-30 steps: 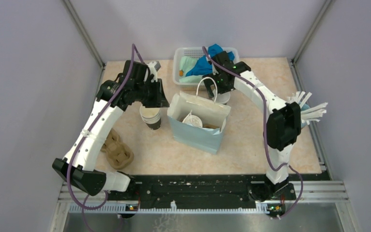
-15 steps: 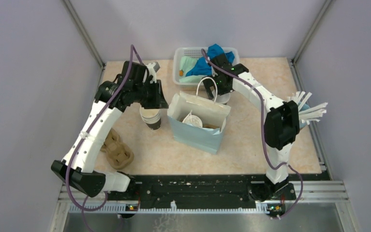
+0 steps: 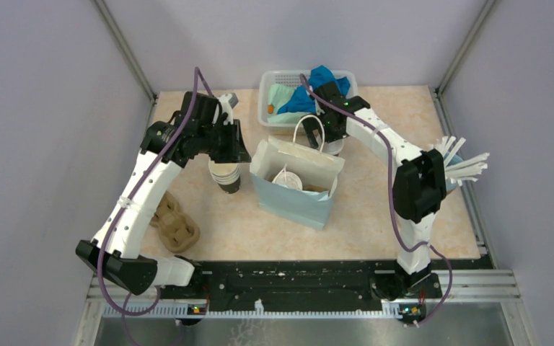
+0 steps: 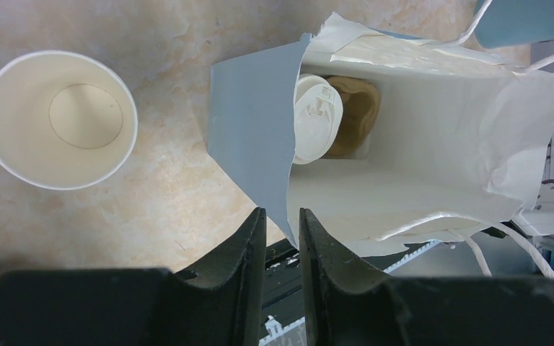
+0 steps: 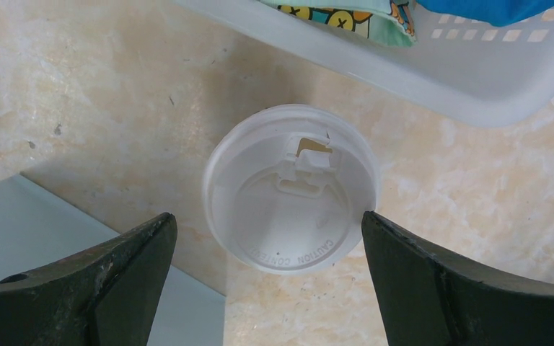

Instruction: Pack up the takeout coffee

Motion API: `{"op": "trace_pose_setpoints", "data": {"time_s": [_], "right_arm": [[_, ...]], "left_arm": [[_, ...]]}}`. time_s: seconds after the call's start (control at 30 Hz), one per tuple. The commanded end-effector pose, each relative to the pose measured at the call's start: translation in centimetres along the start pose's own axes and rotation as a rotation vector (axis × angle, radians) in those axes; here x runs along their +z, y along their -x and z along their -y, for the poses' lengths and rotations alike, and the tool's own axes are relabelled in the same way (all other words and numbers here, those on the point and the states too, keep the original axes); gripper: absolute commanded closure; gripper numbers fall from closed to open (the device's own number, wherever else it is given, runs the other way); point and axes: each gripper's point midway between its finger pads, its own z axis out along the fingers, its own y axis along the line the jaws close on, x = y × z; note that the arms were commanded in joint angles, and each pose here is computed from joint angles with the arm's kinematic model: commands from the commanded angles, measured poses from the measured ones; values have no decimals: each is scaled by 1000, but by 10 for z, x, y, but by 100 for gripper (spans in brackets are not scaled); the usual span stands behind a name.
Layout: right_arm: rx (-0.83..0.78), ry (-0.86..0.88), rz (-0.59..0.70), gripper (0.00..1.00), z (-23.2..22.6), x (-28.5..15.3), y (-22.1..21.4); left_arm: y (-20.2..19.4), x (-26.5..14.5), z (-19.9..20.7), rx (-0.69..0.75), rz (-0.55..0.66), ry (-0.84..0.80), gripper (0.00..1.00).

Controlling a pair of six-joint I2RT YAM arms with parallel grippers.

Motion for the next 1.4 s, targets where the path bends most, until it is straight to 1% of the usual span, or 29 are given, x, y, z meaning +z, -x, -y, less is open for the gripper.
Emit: {"op": "trace_pose_setpoints", "data": {"time_s": [0.0,0.27,0.77,1.07,1.37], "right_arm": [[20,7,62,1,6,-9,16],[23,8,56,1,8,-6,15],[31,5,90,1,16,-21,25],[46,29,54,1,15,-3,16],[38,44,18,8,11,7,10]], "left_arm": [[9,-14,9,20,53,-32,70],[9,-13,9,19,53,-33,70],[10,-10,10,16,47,-36,70],[11,-10,10,17,48,-35,70],[10,-10,9,19,45,-35,70]]}}
